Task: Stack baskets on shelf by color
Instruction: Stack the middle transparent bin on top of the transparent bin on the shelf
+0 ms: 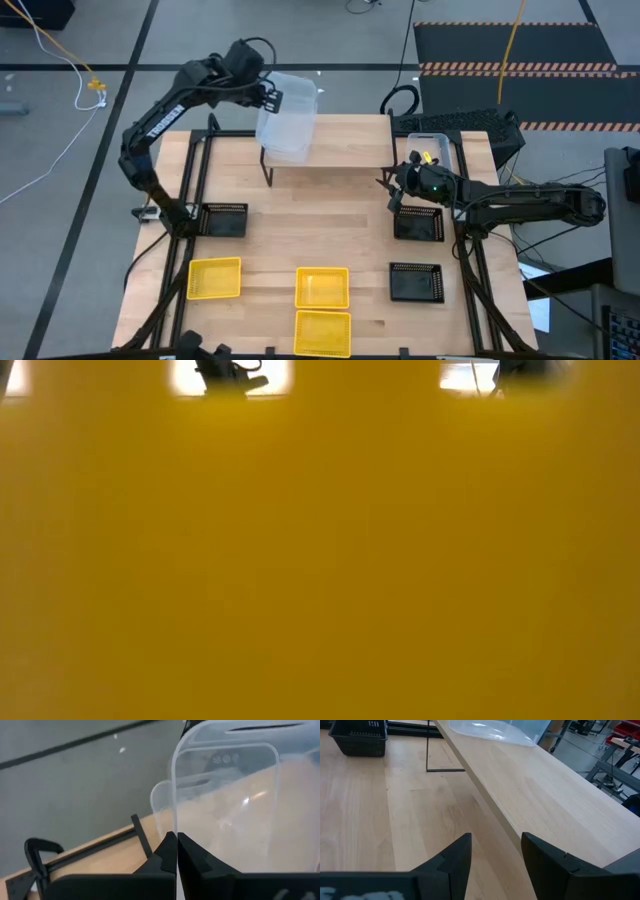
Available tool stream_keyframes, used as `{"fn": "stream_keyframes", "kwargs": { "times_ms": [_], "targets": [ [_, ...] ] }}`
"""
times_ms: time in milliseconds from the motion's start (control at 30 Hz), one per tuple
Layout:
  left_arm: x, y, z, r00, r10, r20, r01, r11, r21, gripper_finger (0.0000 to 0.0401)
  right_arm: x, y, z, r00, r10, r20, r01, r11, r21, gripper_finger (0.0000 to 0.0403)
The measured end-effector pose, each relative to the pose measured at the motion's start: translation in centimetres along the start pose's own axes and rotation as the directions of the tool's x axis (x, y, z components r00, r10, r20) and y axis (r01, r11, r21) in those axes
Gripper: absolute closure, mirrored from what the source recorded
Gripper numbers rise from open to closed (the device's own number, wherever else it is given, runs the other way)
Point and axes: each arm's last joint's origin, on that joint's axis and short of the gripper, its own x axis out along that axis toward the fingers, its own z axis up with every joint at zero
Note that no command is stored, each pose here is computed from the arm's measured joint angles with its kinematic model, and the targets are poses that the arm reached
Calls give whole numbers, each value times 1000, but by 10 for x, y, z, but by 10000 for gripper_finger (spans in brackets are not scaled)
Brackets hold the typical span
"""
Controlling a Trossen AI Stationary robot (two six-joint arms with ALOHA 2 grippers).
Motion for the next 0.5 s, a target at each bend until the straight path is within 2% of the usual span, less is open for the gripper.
{"fn": "stream_keyframes", "kwargs": {
  "times_ms": [100,233,367,500],
  "targets": [
    [-17,6,1,998,-39,49,40,999,-22,400,0,0,0,1000,0,1,0,1000,0,234],
    [-31,18,1,994,-92,52,95,993,-75,400,0,0,1,1000,-1,8,1,1000,9,234],
    [-28,32,0,990,-138,-29,132,978,-162,401,0,0,1,1000,0,11,0,1000,26,234],
    [-20,37,3,987,-149,-58,133,968,-213,401,0,0,2,1000,-1,16,0,1000,30,234]
  ]
}}
